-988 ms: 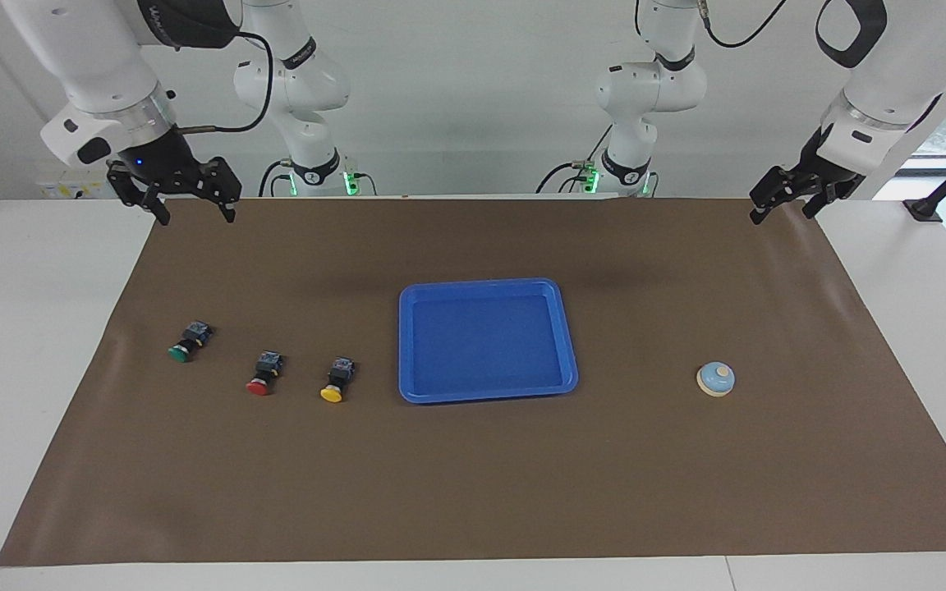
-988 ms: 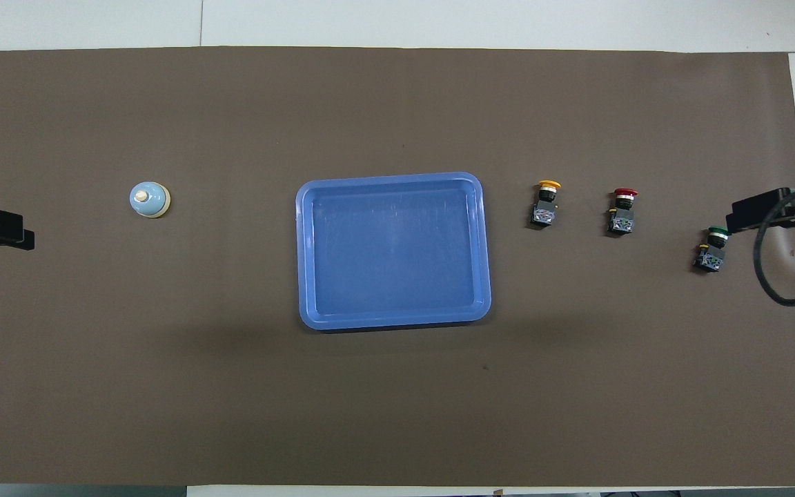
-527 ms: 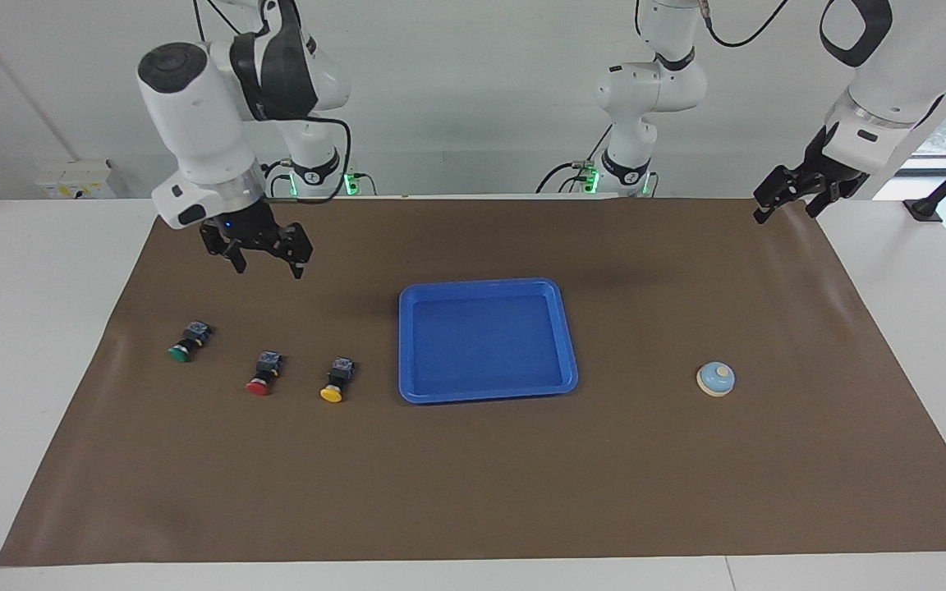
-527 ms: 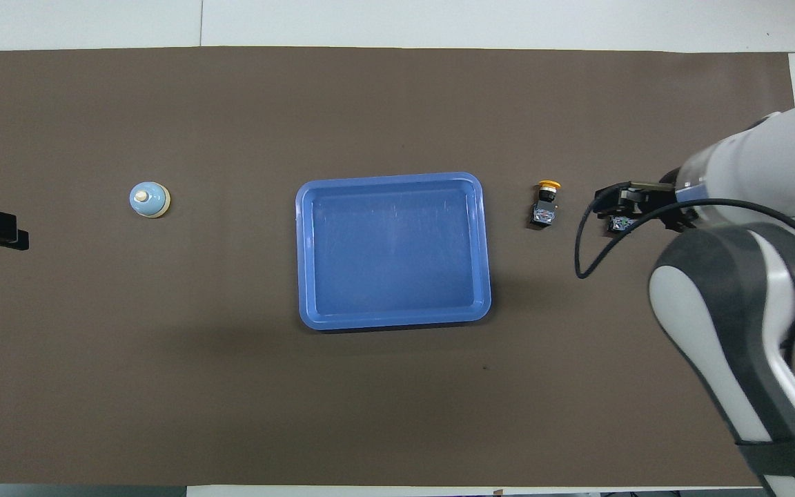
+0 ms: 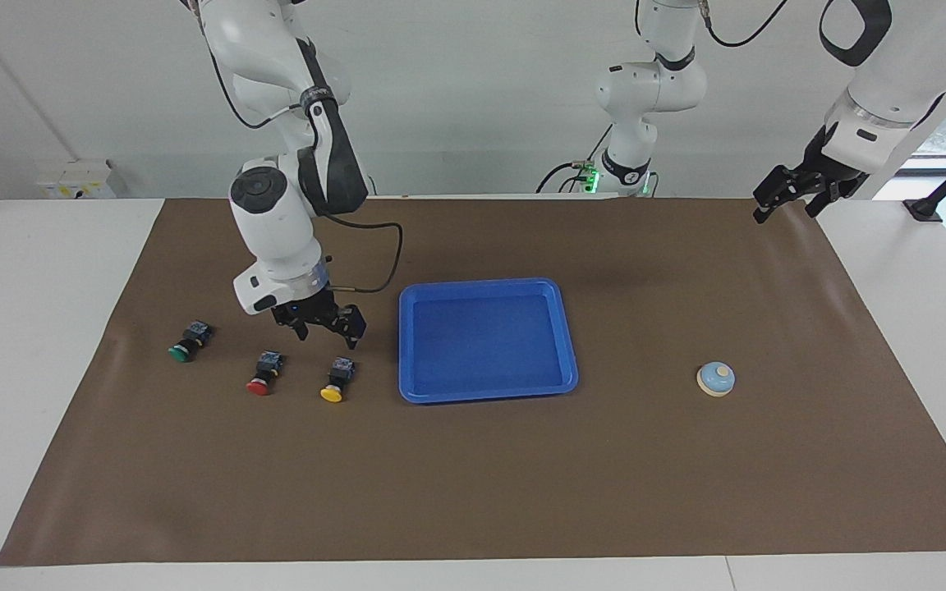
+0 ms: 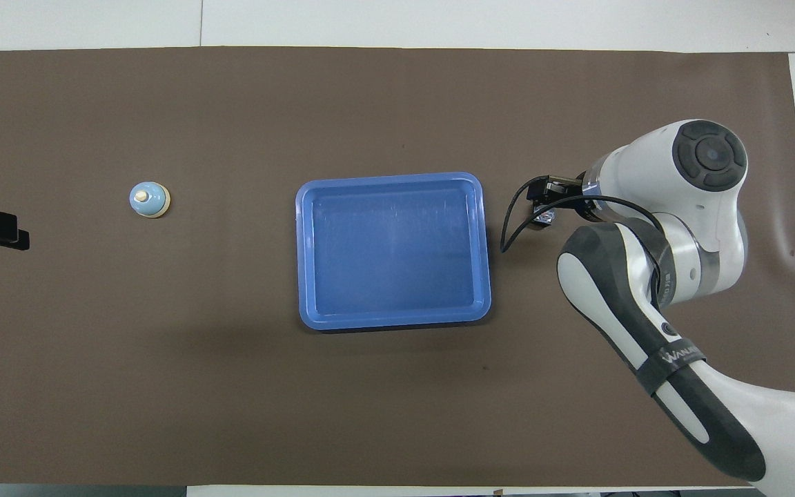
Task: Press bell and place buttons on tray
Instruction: 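Carry the yellow button into the blue tray and release it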
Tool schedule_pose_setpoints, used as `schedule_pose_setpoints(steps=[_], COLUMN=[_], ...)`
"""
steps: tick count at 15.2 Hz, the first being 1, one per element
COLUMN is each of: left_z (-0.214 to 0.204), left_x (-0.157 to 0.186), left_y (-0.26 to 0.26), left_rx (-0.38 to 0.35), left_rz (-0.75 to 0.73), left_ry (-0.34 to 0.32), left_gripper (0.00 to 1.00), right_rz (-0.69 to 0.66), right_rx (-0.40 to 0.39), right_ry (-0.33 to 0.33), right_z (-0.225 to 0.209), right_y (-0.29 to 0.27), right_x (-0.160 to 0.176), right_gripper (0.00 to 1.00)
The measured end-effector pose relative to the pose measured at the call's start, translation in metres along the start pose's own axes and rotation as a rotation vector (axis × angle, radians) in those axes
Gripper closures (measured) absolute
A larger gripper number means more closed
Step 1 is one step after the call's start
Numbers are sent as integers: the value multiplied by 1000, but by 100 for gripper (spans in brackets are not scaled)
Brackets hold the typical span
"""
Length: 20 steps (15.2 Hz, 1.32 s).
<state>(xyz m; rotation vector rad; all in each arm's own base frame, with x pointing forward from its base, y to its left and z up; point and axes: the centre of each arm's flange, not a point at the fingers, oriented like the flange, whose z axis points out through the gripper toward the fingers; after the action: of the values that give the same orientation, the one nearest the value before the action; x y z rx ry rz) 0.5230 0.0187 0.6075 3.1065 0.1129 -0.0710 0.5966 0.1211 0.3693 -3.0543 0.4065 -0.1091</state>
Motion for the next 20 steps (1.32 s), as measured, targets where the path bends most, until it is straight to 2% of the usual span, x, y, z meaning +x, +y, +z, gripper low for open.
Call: schedule_pose_setpoints(steps=[8,14,15,19,20], left_z=[0,0,0,0,0], left_x=[0,0,0,0,0], left_y=[0,0,0,0,0], left_rx=[0,0,0,0,0], left_rz=[0,0,0,0,0], left_ry=[0,0,0,0,0], left_gripper=[0,0,0,0,0], right_rz=[-39,-35,-31,15,17], right_rx=[-37,-42,-42,-40,-39], right_ry=[27,25,25,24,25], right_z=[65,78,78,79,79], right_y=[-2,-2,-2,-16,-23], right_x=[7,7,7,0,-4], right_gripper=[0,3,11,57,59])
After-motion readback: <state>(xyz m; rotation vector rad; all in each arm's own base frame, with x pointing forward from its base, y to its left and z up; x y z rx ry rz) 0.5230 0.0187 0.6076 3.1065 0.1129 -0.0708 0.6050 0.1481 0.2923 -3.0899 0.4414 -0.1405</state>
